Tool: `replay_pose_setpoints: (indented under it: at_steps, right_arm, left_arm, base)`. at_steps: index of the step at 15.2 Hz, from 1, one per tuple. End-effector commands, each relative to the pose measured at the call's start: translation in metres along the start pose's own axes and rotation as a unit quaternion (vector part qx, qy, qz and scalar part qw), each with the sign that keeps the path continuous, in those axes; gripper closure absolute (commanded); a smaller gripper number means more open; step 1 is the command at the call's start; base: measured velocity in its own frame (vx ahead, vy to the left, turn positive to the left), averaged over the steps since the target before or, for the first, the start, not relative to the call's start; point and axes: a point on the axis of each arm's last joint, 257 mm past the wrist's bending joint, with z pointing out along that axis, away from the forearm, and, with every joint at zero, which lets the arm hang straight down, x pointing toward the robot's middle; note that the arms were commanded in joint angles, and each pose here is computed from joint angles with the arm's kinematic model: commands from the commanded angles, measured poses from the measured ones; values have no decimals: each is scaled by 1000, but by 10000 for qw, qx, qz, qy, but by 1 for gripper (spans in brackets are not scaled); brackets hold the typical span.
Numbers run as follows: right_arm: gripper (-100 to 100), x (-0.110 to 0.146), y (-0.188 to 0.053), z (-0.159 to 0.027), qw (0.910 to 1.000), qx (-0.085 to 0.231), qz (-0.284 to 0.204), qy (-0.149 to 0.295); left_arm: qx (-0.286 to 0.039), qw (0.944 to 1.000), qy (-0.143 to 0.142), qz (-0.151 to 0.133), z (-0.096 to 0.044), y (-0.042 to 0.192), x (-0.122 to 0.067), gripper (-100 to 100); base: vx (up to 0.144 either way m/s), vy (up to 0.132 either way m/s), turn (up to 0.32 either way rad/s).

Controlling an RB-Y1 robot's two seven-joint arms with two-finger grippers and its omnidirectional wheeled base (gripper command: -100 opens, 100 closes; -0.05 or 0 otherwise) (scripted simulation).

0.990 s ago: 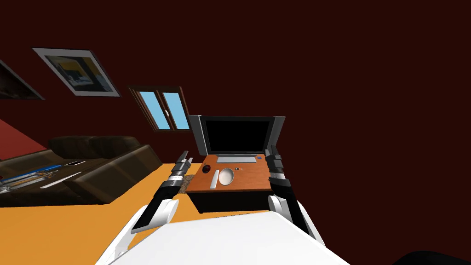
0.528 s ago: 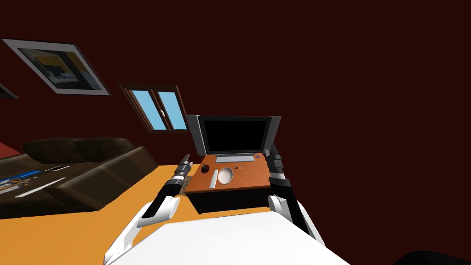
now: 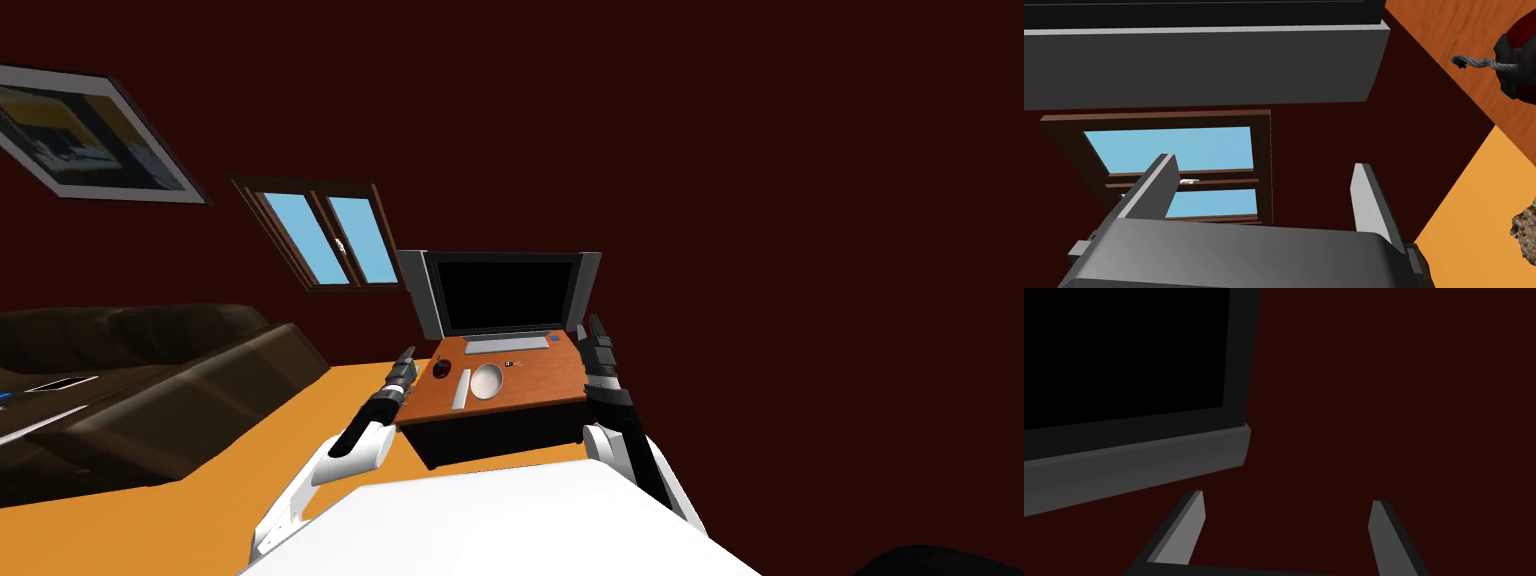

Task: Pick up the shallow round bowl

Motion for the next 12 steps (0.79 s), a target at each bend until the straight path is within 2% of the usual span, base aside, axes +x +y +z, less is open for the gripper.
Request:
replay_pose_setpoints:
  at_steps: [1, 2, 3, 4, 5, 8, 10, 11, 12]
  right_arm:
    - [0, 0, 0, 0, 10000, 0, 0, 0]
    - [0, 0, 0, 0, 10000, 0, 0, 0]
    - [0, 0, 0, 0, 10000, 0, 0, 0]
    - [0, 0, 0, 0, 10000, 0, 0, 0]
    - [0, 0, 0, 0, 10000, 0, 0, 0]
    - [0, 0, 0, 0, 10000, 0, 0, 0]
    - [0, 0, 0, 0, 10000, 0, 0, 0]
    - [0, 0, 0, 0, 10000, 0, 0, 0]
    - [0, 0, 0, 0, 10000, 0, 0, 0]
  left_arm:
    - [-279, 9996, -54, -57, 3, 22, -1, -100]
    - [-533, 9985, -95, -112, 6, 38, -2, -100]
    - [-578, 9982, -105, -112, 6, 42, -3, -100]
    - [-828, 9963, -141, -162, 8, 60, -3, -100]
    - [-880, 9959, -151, -162, 7, 63, -4, -100]
    - [-1398, 9897, -215, -240, 9, 98, -2, -100]
    - [-1483, 9884, -231, -239, 7, 103, -3, -100]
    - [-1740, 9840, -257, -266, 6, 120, -2, -100]
    - [-1781, 9833, -265, -265, 6, 122, -2, -100]
  base:
    - [-11, -5, -76]
    - [-11, -9, -91]
    - [-8, -9, -82]
    - [-6, -13, -94]
    - [-5, -14, -87]
    - [-2, -20, -98]
    - [2, -17, -49]
    - [5, -20, -76]
    - [5, -23, -80]
